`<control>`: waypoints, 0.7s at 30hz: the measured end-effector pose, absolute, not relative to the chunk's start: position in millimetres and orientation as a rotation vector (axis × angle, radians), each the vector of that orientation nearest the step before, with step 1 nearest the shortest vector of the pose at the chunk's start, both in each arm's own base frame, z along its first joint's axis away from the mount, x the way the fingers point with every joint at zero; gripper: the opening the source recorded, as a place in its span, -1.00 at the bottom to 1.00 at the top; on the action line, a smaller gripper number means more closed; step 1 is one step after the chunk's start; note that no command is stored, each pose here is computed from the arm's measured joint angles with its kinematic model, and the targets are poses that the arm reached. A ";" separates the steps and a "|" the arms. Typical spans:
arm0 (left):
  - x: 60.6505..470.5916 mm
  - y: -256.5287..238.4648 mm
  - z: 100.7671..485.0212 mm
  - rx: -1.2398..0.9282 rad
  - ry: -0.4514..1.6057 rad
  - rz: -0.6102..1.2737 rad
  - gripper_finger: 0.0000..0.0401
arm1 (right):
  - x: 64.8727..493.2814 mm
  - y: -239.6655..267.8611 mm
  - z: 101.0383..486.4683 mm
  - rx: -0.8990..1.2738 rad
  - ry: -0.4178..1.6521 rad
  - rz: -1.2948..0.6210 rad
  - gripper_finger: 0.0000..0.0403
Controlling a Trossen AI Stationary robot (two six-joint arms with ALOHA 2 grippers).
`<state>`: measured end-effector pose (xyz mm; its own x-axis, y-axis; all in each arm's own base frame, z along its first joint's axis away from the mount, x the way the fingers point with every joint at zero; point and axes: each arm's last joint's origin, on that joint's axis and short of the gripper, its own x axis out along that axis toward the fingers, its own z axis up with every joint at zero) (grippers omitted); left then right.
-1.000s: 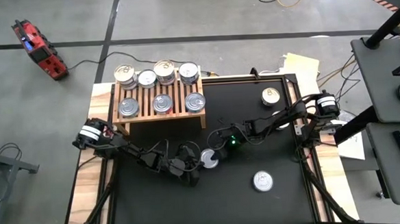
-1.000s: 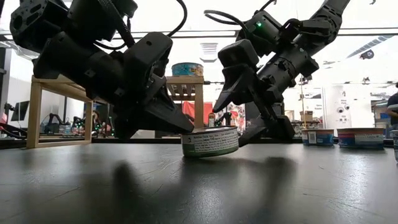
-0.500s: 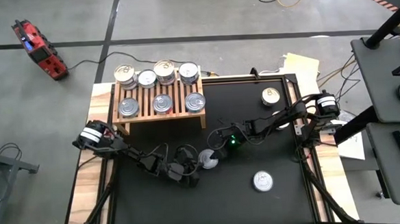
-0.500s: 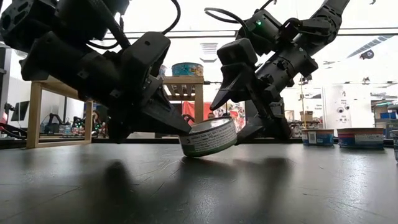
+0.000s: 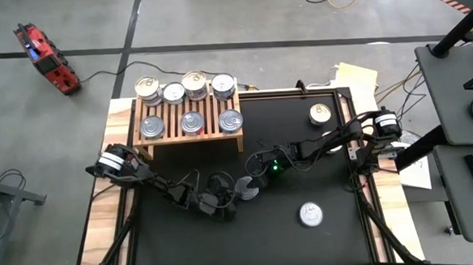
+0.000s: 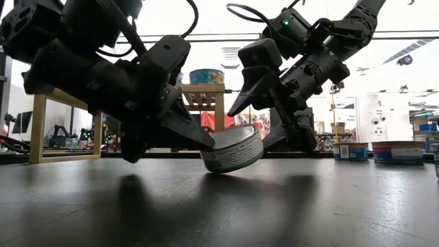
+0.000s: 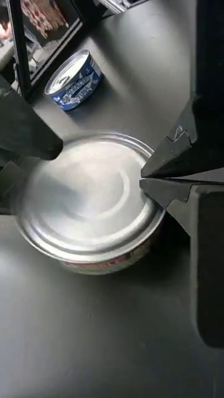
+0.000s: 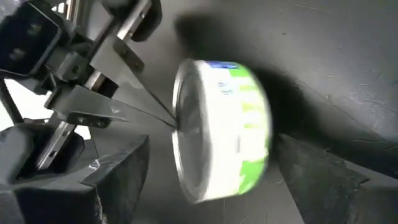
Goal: Stack canned seafood by type on shelf
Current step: Put the green tuna can on the shelf
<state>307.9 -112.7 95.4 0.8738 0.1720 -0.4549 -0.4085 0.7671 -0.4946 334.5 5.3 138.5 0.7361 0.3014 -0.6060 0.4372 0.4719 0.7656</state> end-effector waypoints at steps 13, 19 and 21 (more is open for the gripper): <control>306.5 -112.6 88.0 -0.650 0.373 0.311 -1.00 | 335.2 8.3 139.4 1.059 0.773 -0.065 0.56; 307.2 -112.5 88.8 -0.636 0.368 0.299 -1.00 | 338.8 11.4 143.4 0.981 0.743 -0.052 0.47; 307.5 -112.3 89.0 -0.638 0.366 0.299 -1.00 | 341.7 12.4 147.0 0.965 0.724 -0.044 0.45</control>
